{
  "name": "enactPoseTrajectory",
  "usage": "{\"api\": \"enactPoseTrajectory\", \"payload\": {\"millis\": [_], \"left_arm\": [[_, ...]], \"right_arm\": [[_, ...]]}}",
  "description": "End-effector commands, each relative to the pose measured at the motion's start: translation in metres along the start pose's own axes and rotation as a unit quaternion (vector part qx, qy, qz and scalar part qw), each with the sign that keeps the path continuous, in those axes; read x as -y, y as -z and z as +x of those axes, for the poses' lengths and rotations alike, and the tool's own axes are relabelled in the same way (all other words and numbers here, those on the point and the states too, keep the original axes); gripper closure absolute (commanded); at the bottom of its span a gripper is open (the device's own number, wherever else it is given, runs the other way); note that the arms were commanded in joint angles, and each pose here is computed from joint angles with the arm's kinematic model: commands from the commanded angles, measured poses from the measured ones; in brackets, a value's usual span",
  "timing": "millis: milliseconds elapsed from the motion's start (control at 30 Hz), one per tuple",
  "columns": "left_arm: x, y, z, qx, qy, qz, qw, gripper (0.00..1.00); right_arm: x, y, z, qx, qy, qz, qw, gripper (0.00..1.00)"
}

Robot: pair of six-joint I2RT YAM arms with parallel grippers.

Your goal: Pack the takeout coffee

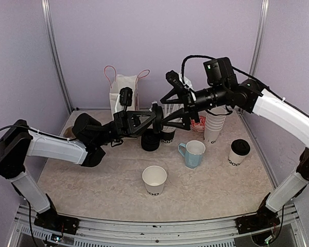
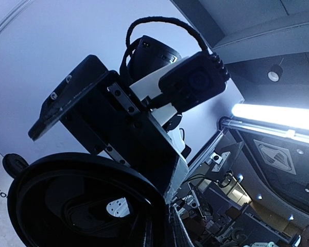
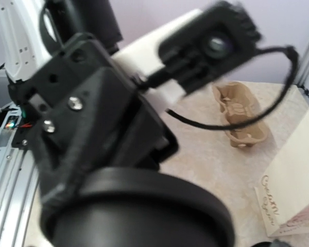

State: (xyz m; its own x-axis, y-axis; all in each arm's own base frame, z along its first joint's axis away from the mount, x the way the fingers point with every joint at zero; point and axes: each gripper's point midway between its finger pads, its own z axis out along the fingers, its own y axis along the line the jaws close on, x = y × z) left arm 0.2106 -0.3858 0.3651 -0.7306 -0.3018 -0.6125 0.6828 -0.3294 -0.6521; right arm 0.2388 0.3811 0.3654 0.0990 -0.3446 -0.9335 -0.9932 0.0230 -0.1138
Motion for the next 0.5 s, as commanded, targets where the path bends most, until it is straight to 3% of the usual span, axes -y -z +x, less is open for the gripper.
{"api": "enactPoseTrajectory", "payload": {"millis": [0,467], "left_arm": [[0.0207,0.0028,-0.0115,0.035,0.002,0.054,0.998,1.0],[0.0201,-0.0026,-0.0144,0.051,0.018,0.074,0.996,1.0]], "right_arm": [[-0.0117,-0.0049,-0.0067,0.002,0.003,-0.012,1.0,0.11],[-0.0105,-0.0127,0.0018,-0.003,-0.009,-0.007,1.0,0.23]]}}
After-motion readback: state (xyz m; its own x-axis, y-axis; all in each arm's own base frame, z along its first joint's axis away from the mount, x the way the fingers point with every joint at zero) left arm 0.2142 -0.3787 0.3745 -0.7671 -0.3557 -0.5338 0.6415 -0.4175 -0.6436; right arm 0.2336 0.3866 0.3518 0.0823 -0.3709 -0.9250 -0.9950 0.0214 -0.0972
